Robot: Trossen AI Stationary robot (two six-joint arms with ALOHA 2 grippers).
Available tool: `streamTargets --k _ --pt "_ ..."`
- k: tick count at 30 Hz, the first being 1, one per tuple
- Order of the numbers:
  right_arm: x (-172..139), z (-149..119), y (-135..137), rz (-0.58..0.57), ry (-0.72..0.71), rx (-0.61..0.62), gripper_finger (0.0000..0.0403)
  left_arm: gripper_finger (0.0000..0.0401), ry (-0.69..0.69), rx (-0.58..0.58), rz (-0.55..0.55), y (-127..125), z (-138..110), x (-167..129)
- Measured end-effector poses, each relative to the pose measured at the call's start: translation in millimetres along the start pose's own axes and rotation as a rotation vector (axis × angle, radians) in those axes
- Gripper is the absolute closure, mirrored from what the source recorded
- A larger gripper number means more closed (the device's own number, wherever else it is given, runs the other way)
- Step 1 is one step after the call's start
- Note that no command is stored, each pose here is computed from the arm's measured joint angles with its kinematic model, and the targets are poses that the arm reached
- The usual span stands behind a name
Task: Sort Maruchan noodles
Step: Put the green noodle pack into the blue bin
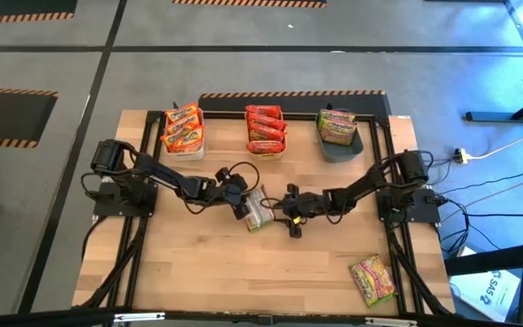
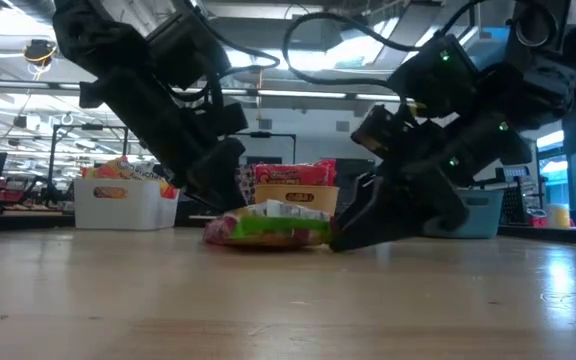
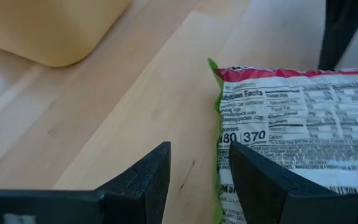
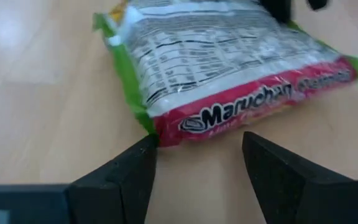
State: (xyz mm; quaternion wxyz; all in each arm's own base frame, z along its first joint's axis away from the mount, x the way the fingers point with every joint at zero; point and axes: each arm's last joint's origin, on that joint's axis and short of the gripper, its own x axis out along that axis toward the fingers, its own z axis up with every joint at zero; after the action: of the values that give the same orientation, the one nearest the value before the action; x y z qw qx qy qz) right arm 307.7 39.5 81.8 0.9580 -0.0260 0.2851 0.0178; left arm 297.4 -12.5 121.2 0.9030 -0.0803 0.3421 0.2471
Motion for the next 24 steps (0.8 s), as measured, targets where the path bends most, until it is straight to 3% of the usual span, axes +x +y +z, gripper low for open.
streamTargets --k 11,24 --pt "9 30 6 0.006 -0.089 -0.108 0.0178 0.0243 0.004 -0.047 -0.023 -1 0 0" --pt "12 71 5 -0.134 -0.210 -0.153 0.0178 0.0243 0.022 -0.086 -0.112 -12 -3 -6"
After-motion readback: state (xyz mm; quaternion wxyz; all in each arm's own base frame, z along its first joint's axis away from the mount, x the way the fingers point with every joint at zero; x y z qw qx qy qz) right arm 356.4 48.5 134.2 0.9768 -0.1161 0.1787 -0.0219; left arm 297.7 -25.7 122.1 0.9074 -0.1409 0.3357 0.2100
